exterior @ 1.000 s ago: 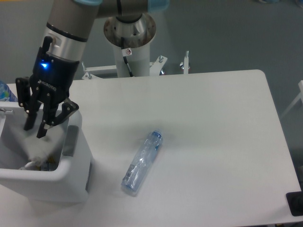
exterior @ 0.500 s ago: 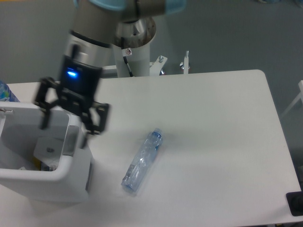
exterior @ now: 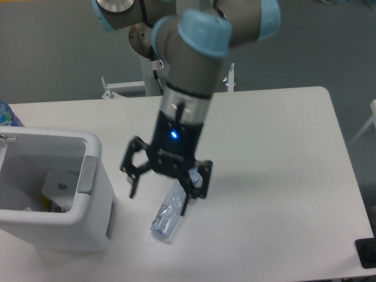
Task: Place the trash in the trash can
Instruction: 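Move the gripper back over the clear water bottle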
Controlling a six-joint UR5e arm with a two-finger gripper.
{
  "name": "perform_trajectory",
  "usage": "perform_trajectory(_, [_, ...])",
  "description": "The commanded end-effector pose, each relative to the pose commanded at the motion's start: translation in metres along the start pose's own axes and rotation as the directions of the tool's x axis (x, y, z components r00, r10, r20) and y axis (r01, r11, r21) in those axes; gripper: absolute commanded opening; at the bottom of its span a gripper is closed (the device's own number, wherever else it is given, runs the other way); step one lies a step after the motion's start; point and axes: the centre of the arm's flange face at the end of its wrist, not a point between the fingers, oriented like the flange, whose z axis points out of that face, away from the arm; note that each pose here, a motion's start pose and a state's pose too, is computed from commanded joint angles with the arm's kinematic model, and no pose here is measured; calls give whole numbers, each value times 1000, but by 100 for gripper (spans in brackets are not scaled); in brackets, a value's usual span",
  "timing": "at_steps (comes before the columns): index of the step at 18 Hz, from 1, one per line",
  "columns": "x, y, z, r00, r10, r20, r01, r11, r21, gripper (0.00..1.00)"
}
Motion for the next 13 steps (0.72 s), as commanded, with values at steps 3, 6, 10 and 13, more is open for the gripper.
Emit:
perform_trajectory(3, [-14, 11, 19, 1000, -22, -3, 22, 999, -31, 100])
perform_trajectory(6, [-28, 28, 48, 999, -44, 19, 46, 994, -97, 100])
perform_trajectory(10, [-38, 51, 84, 997, -74, 11, 75, 977, -199, 100])
perform_trajectory(13, [-35, 60, 104, 997, -73, -16, 65, 952, -299, 100])
